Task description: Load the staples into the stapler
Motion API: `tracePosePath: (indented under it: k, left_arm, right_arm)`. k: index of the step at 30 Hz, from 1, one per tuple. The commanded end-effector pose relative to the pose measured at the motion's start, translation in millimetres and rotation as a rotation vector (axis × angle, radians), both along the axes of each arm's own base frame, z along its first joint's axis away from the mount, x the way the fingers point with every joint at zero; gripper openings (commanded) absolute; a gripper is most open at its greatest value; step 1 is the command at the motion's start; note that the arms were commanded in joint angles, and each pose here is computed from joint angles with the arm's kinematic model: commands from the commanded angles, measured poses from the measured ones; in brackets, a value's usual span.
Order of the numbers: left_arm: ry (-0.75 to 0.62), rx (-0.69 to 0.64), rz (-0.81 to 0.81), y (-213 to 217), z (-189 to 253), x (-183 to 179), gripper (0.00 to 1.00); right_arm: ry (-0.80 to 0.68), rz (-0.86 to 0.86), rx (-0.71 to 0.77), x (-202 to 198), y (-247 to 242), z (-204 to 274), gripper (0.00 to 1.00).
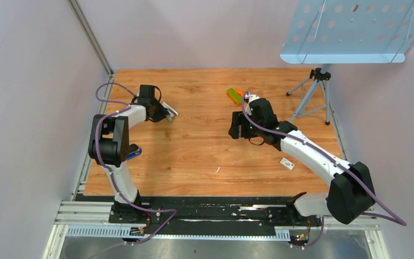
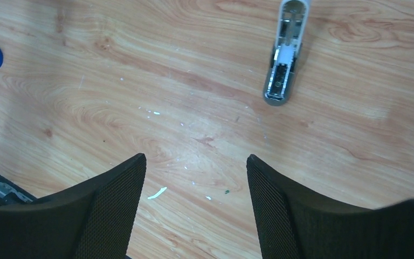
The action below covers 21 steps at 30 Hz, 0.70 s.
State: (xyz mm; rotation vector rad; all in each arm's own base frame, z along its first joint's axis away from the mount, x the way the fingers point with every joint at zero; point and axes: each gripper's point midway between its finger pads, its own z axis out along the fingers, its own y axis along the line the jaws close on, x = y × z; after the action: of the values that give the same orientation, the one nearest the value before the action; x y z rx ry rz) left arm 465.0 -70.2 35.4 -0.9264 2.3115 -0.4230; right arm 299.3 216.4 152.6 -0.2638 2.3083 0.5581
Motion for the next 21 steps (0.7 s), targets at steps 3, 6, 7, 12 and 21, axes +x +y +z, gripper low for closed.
tracePosePath:
  k: [3,6,7,12,21]
  left_arm:
    - [0.246,0.002,-0.211,-38,-49,-106,0.25]
    - [0.255,-0.022,-0.279,-59,-52,-131,0.24]
    - [0.258,-0.031,-0.304,-66,-53,-140,0.24]
    - [0.241,-0.092,-0.394,-92,-49,-170,0.26]
    - [0.121,-0.076,-0.437,-93,-2,-162,0.49]
  right_arm:
    - [-0.063,0.080,0.044,-9,40,14,0.70]
    - [-0.070,0.116,0.020,-10,61,13,0.69]
    - [-0.073,0.134,0.011,-13,70,11,0.69]
    - [-0.043,0.170,-0.026,-11,102,-12,0.64]
    - [-0.069,0.265,-0.051,4,148,-45,0.51]
